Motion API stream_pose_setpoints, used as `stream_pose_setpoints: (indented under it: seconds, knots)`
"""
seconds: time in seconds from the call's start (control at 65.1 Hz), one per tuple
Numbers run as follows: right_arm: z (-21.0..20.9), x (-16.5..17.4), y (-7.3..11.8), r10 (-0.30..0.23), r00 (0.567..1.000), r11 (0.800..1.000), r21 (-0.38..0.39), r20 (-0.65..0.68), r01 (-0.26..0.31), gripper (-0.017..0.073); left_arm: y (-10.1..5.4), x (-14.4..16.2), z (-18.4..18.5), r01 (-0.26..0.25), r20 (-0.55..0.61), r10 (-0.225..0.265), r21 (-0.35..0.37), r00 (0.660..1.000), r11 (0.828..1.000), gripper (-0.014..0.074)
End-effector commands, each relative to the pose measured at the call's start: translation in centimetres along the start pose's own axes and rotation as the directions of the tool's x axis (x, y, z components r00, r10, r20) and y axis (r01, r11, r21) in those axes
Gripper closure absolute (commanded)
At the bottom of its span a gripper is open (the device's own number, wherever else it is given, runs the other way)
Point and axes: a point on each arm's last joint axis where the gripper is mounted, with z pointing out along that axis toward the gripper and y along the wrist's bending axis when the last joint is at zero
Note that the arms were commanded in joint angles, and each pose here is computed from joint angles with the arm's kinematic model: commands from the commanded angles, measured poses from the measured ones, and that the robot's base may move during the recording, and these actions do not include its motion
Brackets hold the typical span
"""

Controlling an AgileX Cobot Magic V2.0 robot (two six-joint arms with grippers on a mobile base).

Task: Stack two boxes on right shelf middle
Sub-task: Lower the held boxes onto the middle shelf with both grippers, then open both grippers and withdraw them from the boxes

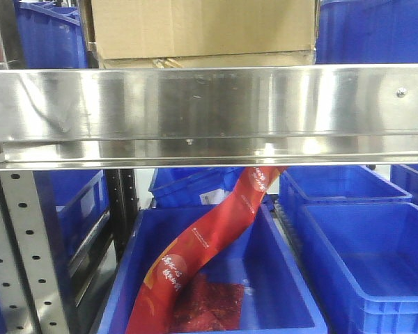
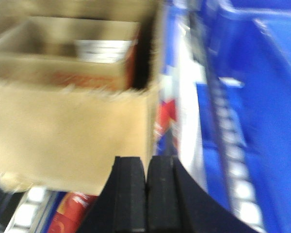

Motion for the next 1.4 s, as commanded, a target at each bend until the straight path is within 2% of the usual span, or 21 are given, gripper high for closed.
stream_pose_setpoints:
  seconds: [0.0,0.108,0.169,0.23,0.323,0.43,0.507,0.63,0.829,1.014,1.183,1.382]
  knots:
    - [-0.7,0.9,-0.4,-0.001,0.994,0.999,-0.044,0.109,0.006,0.0720,0.1,0.9,-0.6,0.005,0.076,-0.007,0.037,0.997,0.999,0.0687]
    - [-1.3,3.1,-1.9,0.086,0.980,0.995,-0.067,0.179,-0.075,0.0720,0.3,3.0,-1.5,-0.003,0.148,-0.007,0.069,0.989,0.998,0.0687]
    - [-1.5,4.7,-3.2,0.149,0.971,0.988,-0.057,0.187,-0.141,0.0720,0.5,4.7,-1.9,-0.013,0.184,-0.004,0.088,0.983,0.996,0.0687]
    - [-1.7,6.3,-4.4,0.190,0.964,0.982,-0.036,0.183,-0.187,0.0720,0.7,6.2,-2.3,-0.023,0.236,-0.003,0.107,0.972,0.994,0.0687]
    - [-2.4,8.5,-5.4,0.196,0.964,0.980,-0.015,0.182,-0.196,0.0720,1.6,9.2,-2.6,-0.002,0.281,-0.033,0.123,0.959,0.992,0.0687]
    - [-3.5,10.9,-5.7,0.188,0.964,0.982,-0.019,0.187,-0.188,0.0720,3.4,12.5,-3.4,0.112,0.304,-0.148,0.133,0.941,0.985,0.0687]
    - [-4.4,12.7,-5.7,0.187,0.962,0.982,-0.037,0.199,-0.183,0.0720,4.6,14.7,-4.5,0.160,0.325,-0.191,0.119,0.926,0.980,0.0687]
    - [-5.9,15.5,-5.8,0.186,0.960,0.983,-0.051,0.210,-0.179,0.0720,5.8,18.3,-6.6,0.181,0.349,-0.199,0.083,0.916,0.980,0.0687]
    - [-9.9,17.4,-6.1,0.191,0.932,0.981,-0.075,0.307,-0.176,0.0720,6.2,21.9,-11.0,0.170,0.436,-0.188,0.080,0.880,0.982,0.0687]
    - [-12.7,17.2,-6.2,0.197,0.894,0.980,-0.096,0.402,-0.173,0.0720,6.3,23.1,-13.9,0.167,0.478,-0.188,0.087,0.858,0.982,0.0687]
    - [-13.6,17.1,-6.2,0.199,0.874,0.980,-0.112,0.443,-0.166,0.0720,6.2,23.2,-15.4,0.160,0.531,-0.188,0.100,0.826,0.982,0.0687]
    - [-13.7,16.9,-6.1,0.200,0.865,0.979,-0.123,0.460,-0.160,0.0720,6.2,23.2,-15.8,0.158,0.543,-0.188,0.103,0.818,0.982,0.0687]
